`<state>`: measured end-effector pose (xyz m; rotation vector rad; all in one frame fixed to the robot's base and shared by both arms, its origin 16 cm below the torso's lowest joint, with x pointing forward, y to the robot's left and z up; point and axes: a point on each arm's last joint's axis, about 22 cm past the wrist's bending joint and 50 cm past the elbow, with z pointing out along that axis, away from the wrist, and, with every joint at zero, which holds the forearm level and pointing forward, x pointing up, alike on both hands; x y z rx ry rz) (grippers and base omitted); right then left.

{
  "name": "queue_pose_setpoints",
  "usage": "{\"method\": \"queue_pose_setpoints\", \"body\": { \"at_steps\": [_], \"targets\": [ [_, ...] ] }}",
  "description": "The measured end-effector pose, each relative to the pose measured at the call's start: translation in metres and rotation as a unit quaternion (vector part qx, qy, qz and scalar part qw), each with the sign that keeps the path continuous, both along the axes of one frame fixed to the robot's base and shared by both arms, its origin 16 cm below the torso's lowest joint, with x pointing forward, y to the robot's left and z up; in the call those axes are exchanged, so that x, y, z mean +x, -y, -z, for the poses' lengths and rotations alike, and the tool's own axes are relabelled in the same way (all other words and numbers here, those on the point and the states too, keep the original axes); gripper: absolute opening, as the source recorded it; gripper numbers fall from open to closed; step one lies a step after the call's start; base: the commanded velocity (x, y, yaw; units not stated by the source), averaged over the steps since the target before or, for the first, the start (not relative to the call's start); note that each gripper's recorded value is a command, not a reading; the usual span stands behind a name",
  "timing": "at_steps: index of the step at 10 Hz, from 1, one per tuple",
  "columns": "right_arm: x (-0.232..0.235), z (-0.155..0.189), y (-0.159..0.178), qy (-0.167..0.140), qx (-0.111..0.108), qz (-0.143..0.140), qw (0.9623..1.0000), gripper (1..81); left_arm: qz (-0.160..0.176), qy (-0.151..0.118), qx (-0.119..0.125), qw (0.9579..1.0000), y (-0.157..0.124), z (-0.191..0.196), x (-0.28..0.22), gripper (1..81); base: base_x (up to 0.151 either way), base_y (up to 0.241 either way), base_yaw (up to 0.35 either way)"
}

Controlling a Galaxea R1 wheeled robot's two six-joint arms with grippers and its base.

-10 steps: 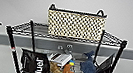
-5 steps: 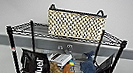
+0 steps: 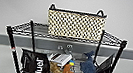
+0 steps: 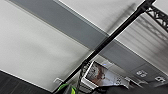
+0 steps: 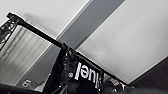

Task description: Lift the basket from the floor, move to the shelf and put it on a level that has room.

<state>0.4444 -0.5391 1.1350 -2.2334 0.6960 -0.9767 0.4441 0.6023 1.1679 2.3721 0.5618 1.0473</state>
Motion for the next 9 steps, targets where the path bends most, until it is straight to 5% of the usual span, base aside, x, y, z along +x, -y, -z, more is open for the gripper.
{"method": "queue_pose_setpoints", "body": {
  "at_steps": [5,9],
  "targets": [
    [0.001,0.122,-0.013,-0.102,-0.015,-0.023,0.9944,81.1,0.031,-0.079,0.008,0.9964,0.037,0.120,0.005,81.1,0.000,0.000,0.000],
    [-0.015,0.229,-0.044,-0.172,-0.022,-0.058,0.9832,81.1,0.058,-0.116,0.014,0.9915,0.062,0.192,-0.008,81.1,0.000,0.000,0.000]
  ]
}}
